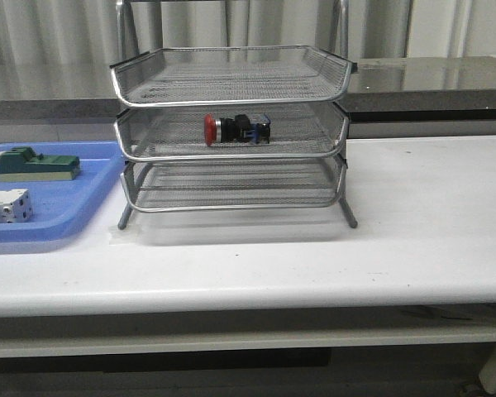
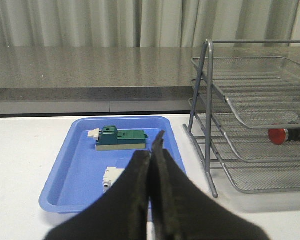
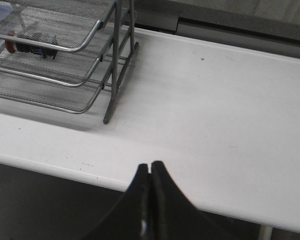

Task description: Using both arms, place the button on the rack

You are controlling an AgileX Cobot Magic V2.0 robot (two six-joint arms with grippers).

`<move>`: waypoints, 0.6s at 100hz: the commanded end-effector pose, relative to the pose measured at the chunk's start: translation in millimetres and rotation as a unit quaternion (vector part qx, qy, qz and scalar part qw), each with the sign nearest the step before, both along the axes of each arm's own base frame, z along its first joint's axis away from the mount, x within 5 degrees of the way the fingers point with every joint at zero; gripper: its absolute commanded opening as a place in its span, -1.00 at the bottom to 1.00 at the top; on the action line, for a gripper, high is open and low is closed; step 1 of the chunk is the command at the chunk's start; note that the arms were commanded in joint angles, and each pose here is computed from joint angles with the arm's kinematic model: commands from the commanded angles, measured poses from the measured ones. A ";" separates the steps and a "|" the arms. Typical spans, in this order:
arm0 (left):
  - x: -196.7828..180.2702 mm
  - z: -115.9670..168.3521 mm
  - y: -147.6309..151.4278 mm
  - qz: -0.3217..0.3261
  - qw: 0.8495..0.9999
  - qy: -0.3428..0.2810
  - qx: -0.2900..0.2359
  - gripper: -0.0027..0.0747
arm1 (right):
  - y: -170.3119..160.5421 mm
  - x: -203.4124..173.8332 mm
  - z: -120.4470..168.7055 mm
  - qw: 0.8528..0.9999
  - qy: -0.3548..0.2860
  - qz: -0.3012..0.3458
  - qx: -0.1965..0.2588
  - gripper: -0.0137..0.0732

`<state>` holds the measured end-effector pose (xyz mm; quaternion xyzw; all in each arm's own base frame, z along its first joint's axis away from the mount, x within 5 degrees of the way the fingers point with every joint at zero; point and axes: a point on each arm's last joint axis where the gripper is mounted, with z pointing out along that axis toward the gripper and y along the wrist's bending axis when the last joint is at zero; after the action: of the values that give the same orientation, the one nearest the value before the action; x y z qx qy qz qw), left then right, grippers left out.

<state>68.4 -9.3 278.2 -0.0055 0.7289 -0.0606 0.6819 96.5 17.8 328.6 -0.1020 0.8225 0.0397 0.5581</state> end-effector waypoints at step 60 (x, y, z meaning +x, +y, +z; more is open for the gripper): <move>0.2 13.5 3.6 0.021 0.999 -0.036 -0.013 -0.98 | -2.1 -10.2 14.3 0.999 -0.053 -0.006 0.007 -0.83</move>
<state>68.4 -9.3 278.2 -0.0055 0.7289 -0.0606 0.6819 84.6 16.9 328.8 -0.1039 0.8179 0.0404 0.5645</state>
